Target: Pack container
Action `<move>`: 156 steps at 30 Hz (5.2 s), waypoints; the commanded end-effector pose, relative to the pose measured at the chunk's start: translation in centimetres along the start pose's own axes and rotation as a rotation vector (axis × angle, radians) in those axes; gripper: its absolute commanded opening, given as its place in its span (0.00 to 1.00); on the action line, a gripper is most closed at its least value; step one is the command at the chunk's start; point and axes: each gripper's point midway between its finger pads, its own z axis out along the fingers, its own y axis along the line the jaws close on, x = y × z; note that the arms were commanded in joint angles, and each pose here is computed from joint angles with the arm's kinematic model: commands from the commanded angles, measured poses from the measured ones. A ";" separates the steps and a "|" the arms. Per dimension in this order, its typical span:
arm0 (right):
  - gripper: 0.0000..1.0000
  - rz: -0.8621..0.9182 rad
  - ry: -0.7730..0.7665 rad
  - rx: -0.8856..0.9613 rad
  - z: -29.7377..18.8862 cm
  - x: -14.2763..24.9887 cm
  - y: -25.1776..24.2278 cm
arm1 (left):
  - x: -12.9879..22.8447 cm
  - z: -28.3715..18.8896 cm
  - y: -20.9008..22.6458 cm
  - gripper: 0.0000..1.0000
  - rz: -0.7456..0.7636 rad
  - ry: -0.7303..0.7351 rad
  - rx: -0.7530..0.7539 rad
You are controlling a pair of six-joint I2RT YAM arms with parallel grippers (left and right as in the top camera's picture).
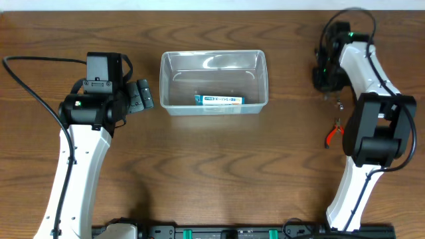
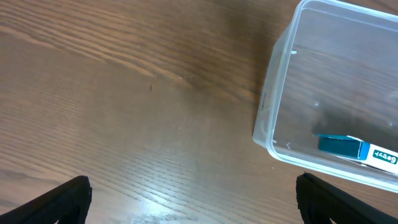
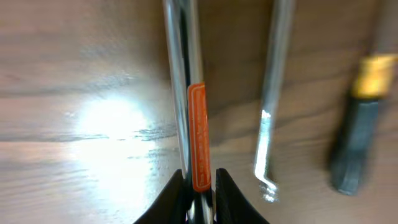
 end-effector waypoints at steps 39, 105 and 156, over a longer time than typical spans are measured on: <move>0.10 -1.401 -0.294 -0.495 -17.7 5.9 26.2 | -0.4 -0.3 0.4 0.98 -0.010 -0.013 -0.015; 0.04 -1.281 -0.113 -0.560 -8.7 6.6 28.0 | -0.4 -0.3 0.4 0.98 -0.010 -0.013 -0.015; 0.81 -0.469 -0.053 -0.338 -6.5 -0.6 14.0 | -0.4 -0.3 0.4 0.98 -0.010 -0.013 -0.015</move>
